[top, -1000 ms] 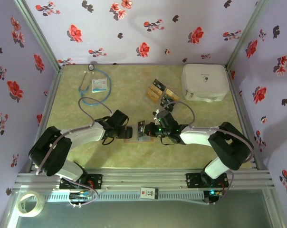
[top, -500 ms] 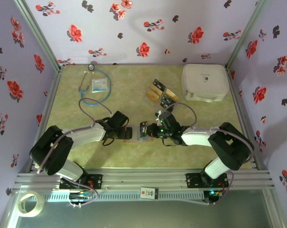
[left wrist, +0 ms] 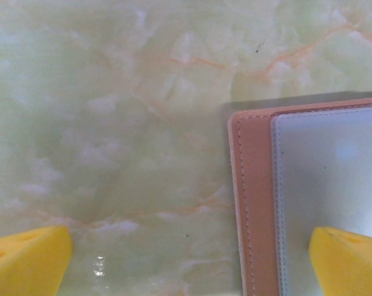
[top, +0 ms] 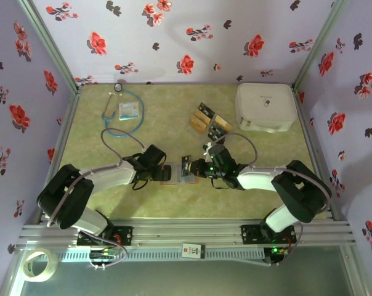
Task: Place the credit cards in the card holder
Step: Insert the credit card into the card slot.
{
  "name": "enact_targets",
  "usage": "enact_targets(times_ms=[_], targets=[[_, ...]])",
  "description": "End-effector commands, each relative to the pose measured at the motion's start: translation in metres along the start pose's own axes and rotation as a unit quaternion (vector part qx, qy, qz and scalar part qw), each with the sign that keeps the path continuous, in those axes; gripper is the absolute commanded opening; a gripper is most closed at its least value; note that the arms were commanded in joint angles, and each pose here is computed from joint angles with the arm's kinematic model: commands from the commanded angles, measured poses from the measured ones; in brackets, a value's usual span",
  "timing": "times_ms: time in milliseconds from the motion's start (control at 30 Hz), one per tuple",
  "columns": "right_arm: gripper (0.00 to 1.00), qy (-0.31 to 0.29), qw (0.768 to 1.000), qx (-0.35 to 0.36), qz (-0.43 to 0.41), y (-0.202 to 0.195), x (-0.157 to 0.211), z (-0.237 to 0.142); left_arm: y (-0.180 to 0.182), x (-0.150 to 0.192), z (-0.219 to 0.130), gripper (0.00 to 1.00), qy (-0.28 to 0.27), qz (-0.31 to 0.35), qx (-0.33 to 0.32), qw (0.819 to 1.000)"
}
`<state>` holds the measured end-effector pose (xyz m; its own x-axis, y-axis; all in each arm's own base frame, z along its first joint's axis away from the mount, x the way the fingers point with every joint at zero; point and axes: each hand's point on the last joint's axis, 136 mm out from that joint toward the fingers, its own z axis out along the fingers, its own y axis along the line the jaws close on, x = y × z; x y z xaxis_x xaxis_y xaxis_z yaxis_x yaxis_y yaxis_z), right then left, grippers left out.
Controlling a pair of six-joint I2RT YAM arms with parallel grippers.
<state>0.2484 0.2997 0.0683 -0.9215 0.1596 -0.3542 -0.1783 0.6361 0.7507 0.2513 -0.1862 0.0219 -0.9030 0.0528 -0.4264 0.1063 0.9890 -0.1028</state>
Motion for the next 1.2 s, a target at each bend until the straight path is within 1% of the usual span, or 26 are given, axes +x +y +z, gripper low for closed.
enact_targets(times_ms=[0, 367, 667, 1167], targets=[[0.00, -0.012, 0.999, -0.035, -0.001, 0.017, -0.005, -0.002, 0.015, 0.015, 0.001, 1.00, 0.019, -0.002, -0.029, 0.999], [0.00, -0.021, 0.998, -0.050, 0.008, 0.016, -0.005, 0.011, 0.017, 0.018, 0.001, 1.00, 0.021, -0.005, -0.032, 0.999], [0.00, -0.027, 0.998, -0.047, 0.014, 0.005, 0.001, 0.012, 0.018, 0.019, 0.003, 1.00, 0.022, -0.008, -0.033, 0.999], [0.00, -0.027, 0.998, -0.059, 0.023, 0.002, 0.004, 0.019, 0.020, 0.022, 0.004, 1.00, 0.027, -0.007, -0.038, 0.999]])
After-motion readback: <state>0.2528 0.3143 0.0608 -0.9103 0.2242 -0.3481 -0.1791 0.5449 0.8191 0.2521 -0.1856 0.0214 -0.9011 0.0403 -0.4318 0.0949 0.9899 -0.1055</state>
